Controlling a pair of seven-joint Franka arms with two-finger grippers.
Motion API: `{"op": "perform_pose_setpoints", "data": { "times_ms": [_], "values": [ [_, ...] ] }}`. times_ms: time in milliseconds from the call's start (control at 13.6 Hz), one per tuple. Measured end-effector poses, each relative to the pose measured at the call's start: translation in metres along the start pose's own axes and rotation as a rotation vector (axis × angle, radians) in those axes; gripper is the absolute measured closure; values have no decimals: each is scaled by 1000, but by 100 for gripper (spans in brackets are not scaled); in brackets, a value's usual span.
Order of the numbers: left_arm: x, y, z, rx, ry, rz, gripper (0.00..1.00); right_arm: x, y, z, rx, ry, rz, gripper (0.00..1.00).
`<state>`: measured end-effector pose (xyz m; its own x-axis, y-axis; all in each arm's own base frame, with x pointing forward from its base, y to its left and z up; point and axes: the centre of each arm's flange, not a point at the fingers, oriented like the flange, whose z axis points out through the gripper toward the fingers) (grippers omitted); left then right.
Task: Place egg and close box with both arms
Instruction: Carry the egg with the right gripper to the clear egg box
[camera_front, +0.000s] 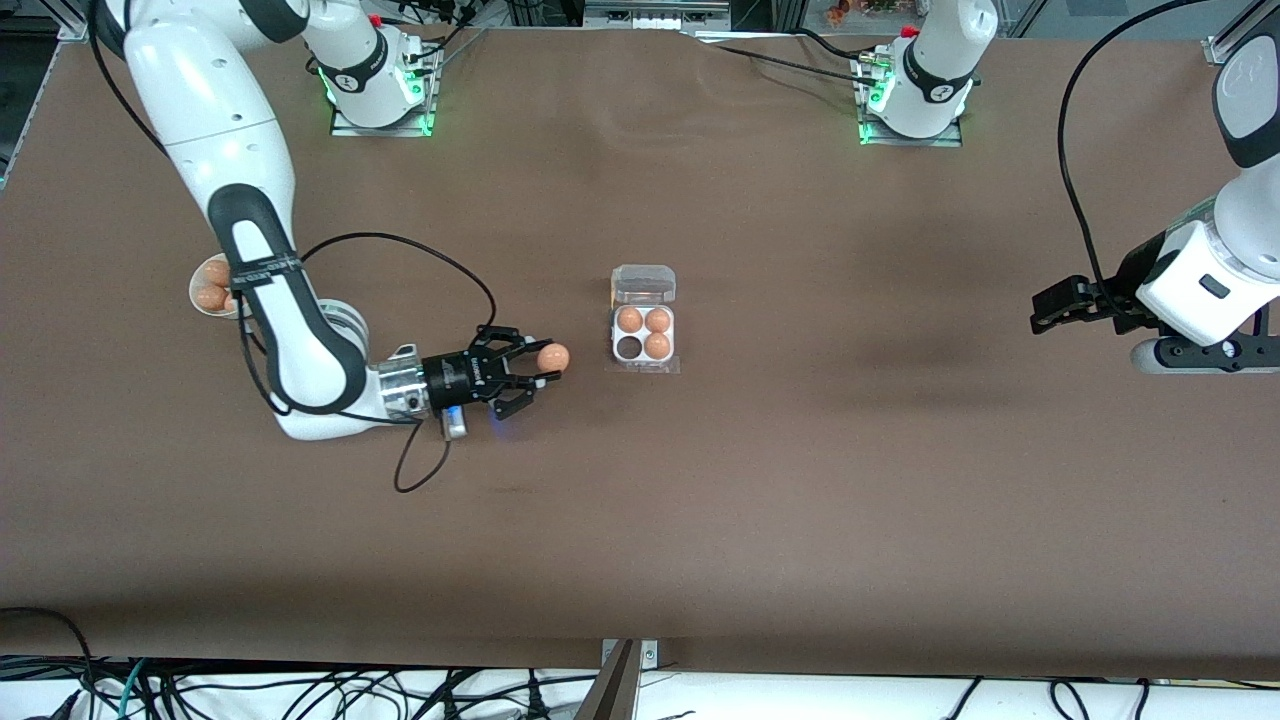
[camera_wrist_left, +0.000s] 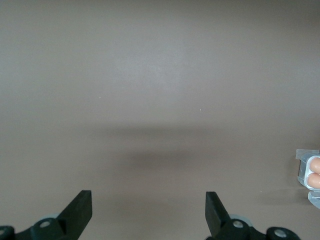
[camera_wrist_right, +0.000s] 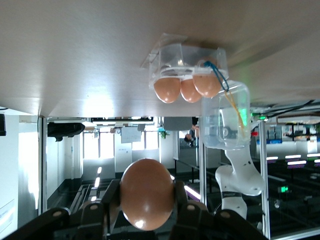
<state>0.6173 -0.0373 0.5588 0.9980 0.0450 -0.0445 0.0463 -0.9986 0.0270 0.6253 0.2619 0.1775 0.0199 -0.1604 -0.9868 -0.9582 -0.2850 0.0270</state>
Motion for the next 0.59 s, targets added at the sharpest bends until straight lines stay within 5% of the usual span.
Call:
{"op": "perform_pose_setpoints", "data": {
  "times_ms": [368,589],
  "values": [
    [0,0,0,0,0,0,0,11,7,63,-9,-81,48,53],
    [0,0,0,0,0,0,0,18,14,93,-27,-64,61,53]
  ]
}}
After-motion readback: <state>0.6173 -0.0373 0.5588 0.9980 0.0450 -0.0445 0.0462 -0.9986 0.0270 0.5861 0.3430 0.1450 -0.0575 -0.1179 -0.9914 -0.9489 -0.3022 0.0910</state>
